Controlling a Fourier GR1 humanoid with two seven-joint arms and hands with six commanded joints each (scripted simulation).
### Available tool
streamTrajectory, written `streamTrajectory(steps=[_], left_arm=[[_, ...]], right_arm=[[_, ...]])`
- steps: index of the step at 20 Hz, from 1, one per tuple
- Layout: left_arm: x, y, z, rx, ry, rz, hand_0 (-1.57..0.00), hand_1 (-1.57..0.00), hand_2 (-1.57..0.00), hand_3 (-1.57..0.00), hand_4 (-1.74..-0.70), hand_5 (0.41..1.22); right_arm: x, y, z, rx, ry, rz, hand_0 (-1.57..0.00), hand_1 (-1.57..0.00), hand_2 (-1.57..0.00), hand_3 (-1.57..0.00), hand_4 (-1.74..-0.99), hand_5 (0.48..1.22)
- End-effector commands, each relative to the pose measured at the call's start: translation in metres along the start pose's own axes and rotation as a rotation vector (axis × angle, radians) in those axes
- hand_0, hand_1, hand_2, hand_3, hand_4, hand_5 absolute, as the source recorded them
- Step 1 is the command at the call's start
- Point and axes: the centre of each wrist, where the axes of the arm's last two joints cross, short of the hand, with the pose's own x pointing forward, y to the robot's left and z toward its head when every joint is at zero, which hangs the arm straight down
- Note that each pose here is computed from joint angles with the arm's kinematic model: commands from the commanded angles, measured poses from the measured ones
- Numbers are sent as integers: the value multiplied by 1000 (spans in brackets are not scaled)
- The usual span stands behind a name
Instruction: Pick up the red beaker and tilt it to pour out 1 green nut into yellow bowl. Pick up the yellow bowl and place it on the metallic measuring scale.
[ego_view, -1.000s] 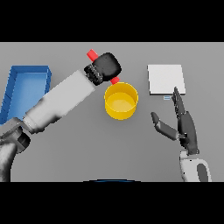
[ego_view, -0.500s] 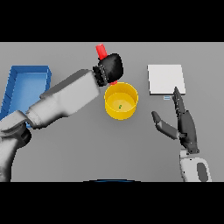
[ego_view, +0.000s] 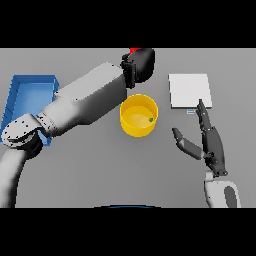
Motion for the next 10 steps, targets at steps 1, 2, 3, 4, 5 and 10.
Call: streamTrajectory(steps=[1, 2, 3, 4, 5, 10], left_arm=[[-16, 5, 5, -5, 18, -29, -1571, -1571, -1571, -1570, -1729, 1221], [-35, 6, 13, -1, 58, -30, -1571, -1571, -1571, -1571, -1728, 1221], [-53, 8, 19, -8, 103, -5, -1571, -1571, -1571, -1571, -1727, 1221], [-70, 0, 27, -12, 152, 27, -1571, -1571, -1571, -1571, -1724, 1221], [-88, -5, 37, 3, 190, 55, -1571, -1571, -1571, -1571, -1720, 1221], [-164, -46, 87, -23, 501, 558, -1571, -1571, -1571, -1523, -1731, 1221]], right_arm=[[1, 0, 0, -1, -4, -7, 1, 1, 1, 1, -1138, 565], [3, 0, -3, 1, -9, 9, 1, 1, 1, 1, -1135, 563], [2, 3, -2, 2, 2, 20, 1, 1, 1, 1, -1133, 557], [3, 5, -3, 9, -11, 12, 1, 1, 1, 1, -1130, 554], [1, 4, -2, 12, -9, 5, 1, 1, 1, 1, -1131, 553], [1, 5, -1, 45, -40, -19, 1, 1, 1, 1, -1102, 572]])
